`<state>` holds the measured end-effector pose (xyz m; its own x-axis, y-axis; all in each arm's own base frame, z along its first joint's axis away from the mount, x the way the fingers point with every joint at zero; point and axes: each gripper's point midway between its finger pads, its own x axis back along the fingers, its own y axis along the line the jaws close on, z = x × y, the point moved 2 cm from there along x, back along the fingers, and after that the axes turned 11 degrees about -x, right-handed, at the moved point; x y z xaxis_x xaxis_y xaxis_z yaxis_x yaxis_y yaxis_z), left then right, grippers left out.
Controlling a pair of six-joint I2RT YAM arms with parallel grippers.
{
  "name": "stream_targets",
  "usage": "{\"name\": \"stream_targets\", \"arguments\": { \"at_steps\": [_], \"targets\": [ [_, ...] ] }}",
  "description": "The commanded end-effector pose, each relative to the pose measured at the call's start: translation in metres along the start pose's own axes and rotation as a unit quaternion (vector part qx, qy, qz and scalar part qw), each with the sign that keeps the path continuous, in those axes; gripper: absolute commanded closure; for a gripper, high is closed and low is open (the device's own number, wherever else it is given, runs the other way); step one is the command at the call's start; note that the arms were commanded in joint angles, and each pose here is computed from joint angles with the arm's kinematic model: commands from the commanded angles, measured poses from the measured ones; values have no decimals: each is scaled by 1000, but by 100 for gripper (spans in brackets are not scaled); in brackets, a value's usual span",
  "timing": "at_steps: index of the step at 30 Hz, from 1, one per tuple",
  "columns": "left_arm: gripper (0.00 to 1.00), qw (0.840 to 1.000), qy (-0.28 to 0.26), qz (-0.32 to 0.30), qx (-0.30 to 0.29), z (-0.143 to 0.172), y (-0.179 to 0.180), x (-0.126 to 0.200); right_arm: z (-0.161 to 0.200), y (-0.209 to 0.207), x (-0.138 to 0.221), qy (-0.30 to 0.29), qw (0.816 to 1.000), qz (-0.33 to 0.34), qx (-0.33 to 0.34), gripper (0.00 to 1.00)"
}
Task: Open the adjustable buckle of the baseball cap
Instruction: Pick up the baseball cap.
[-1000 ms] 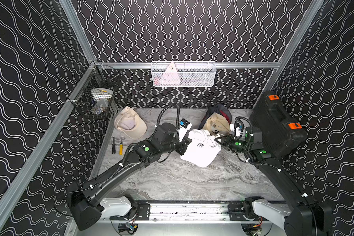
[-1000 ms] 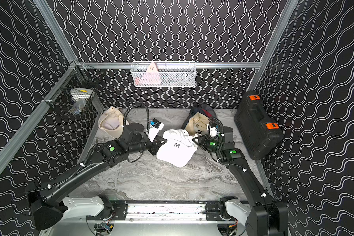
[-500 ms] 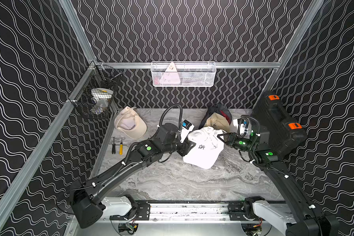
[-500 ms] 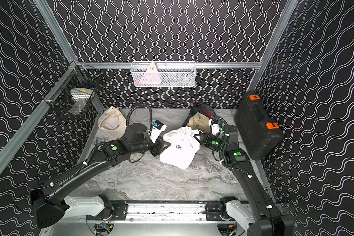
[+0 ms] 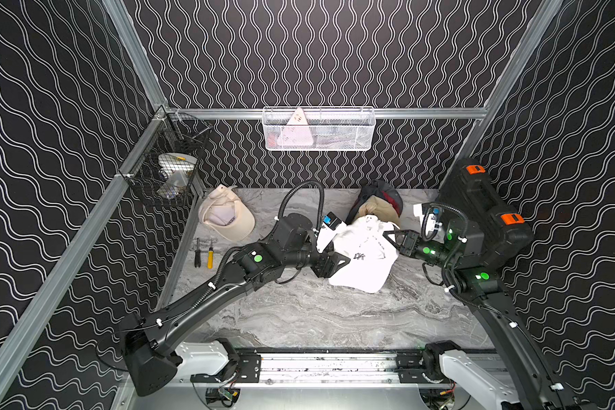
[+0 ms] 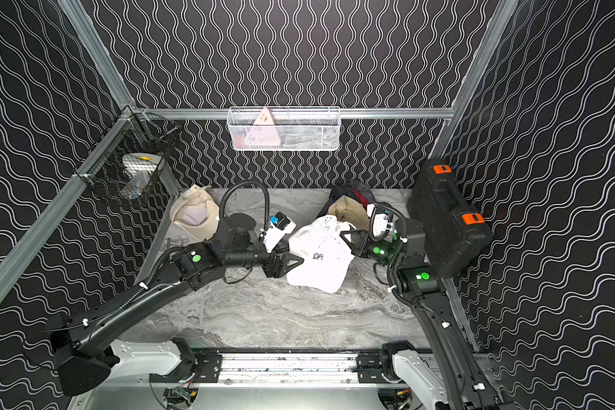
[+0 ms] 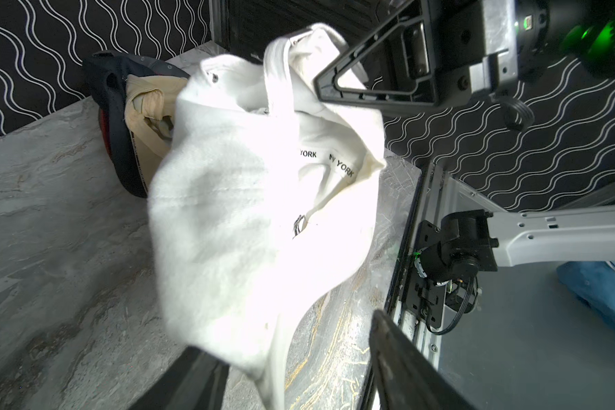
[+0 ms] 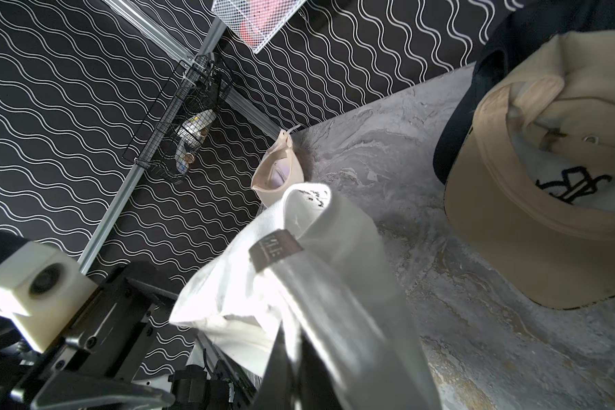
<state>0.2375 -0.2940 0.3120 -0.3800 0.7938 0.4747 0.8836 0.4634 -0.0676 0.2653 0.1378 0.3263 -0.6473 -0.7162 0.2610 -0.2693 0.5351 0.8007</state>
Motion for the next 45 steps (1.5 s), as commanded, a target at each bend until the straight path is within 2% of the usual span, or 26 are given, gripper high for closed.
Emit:
{"name": "stream_targets", "arguments": {
  "at_steps": [1,9,16,28,36,45],
  "targets": [
    [33,1000,4,-9,-19,2,0,6,-4,13,8,-8,1000,-11,23,100],
    [32,997,17,-74,-19,7,17,17,-17,44,31,-62,996,-43,57,100],
    [32,990,-106,-93,-23,-39,13,50,-1,50,26,-20,996,-50,74,100],
    [32,985,-166,-35,-30,-95,-2,40,45,59,-2,37,989,-14,139,100],
    [31,987,-155,-8,-36,-103,-8,29,66,74,-13,72,982,-21,175,100],
    [30,991,-132,15,-34,-98,-11,13,79,86,-16,94,975,-36,199,100]
  ]
}}
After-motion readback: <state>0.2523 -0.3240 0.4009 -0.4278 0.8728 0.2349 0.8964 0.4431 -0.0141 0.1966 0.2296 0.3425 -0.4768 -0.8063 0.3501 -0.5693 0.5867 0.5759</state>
